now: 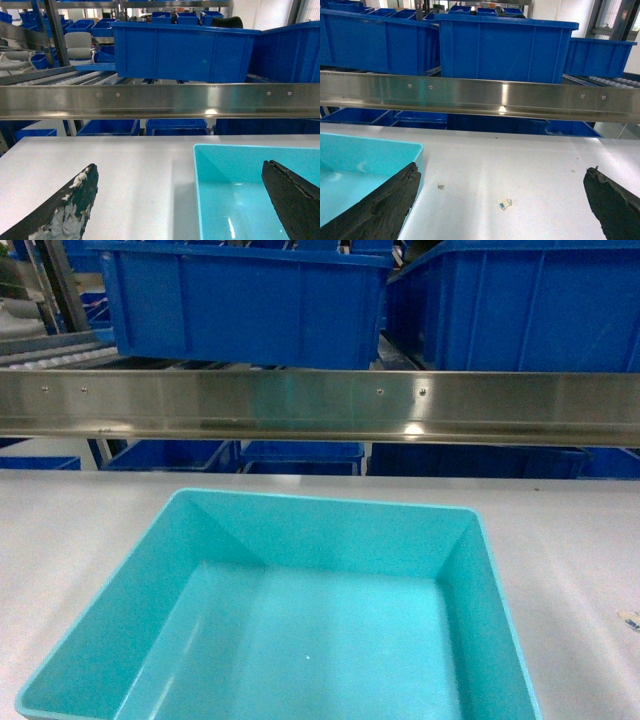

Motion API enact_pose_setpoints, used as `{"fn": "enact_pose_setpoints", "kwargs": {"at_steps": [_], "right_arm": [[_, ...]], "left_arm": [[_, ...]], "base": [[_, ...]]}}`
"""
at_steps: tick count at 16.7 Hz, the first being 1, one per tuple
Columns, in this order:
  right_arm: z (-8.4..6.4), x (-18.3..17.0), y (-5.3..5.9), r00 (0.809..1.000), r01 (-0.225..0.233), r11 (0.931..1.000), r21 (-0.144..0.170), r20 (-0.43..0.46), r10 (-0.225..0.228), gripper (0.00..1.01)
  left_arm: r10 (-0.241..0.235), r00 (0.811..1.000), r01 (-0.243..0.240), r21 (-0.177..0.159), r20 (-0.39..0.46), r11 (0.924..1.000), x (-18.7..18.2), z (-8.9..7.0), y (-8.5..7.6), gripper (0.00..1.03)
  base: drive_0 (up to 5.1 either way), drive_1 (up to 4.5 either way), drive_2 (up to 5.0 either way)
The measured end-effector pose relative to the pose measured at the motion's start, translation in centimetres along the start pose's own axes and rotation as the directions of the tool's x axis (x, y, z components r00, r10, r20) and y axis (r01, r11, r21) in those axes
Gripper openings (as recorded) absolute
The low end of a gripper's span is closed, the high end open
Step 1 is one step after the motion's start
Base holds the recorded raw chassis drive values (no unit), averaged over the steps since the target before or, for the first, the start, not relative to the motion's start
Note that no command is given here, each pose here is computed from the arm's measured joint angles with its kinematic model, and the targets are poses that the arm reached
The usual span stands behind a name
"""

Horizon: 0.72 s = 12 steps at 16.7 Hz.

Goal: Organize blue bins on left shelf correctly

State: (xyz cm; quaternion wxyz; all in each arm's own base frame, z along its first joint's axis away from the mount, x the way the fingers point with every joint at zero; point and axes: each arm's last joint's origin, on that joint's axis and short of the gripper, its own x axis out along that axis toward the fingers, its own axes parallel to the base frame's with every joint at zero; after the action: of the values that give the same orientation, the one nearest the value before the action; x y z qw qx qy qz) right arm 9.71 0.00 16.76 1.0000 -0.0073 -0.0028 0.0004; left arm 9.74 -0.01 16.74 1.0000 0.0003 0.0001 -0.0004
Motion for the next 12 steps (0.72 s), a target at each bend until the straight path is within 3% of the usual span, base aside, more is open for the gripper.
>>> {"fn": "enact_pose_setpoints", "kwargs": {"at_steps": [11, 12], "right_arm": [[0.00, 0.00, 0.00, 1.000, 0.000, 1.0000, 0.000, 0.000, 0.000, 0.98], [0.04, 0.01, 0.00, 1.000, 0.001, 1.0000, 0.001, 0.004, -0.001, 0.98]], "left_arm": [[0.000, 1.000, 0.000, 0.000, 0.000, 1.0000, 0.00, 0.00, 0.00, 0.98], [-0.001, 1.000, 0.001, -0.010, 0.031, 0.9999, 0.20, 0.38, -0.13, 0.98]], "base": [[0.0, 0.00, 0.0], [0.0, 0.00, 0.0]]}}
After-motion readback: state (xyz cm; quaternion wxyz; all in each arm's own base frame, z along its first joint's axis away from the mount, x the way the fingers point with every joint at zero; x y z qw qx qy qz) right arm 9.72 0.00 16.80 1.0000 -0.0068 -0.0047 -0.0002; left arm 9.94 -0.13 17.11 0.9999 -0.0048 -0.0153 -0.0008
